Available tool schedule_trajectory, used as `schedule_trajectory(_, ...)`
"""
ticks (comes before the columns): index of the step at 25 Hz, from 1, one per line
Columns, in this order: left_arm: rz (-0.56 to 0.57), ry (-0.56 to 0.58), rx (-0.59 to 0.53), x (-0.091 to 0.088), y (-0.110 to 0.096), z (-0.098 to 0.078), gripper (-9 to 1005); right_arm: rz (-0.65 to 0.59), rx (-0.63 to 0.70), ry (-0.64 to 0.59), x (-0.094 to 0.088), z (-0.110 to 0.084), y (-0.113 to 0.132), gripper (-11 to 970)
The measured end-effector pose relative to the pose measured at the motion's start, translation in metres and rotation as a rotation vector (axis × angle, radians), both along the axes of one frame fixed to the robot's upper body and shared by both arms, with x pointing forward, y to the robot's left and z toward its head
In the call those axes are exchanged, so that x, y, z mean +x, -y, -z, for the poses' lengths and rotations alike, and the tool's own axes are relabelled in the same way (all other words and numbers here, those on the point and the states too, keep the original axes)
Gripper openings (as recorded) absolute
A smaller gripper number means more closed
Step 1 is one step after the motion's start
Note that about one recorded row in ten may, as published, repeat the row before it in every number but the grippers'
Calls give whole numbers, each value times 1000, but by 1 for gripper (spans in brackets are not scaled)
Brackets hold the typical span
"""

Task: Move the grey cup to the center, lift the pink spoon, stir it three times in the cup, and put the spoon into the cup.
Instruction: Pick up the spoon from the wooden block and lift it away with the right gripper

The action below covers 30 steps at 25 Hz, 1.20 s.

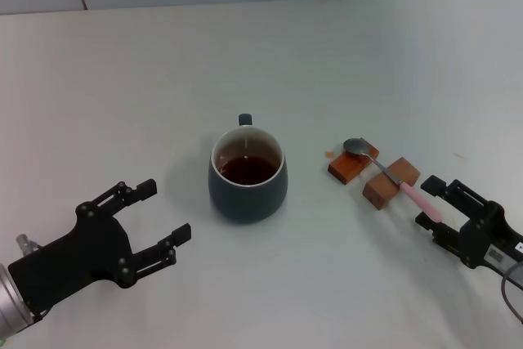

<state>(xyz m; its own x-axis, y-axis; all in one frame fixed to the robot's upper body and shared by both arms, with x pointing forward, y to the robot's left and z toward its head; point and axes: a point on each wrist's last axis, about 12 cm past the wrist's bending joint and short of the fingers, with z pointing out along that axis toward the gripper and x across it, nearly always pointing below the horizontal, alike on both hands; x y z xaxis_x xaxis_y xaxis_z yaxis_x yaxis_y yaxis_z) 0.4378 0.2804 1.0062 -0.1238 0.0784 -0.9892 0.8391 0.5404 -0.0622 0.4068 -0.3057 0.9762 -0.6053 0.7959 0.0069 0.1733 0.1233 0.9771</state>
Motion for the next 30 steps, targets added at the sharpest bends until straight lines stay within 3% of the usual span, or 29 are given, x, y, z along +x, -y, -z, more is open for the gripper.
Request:
schedule_trajectory(16, -9, 8, 0, 2, -1, -1, 813, -6, -3, -11, 9, 1, -6, 777)
schedule_trajectory(30, -14, 10, -6, 4, -1, -2, 813, 4, -3, -13, 11, 1, -6, 708)
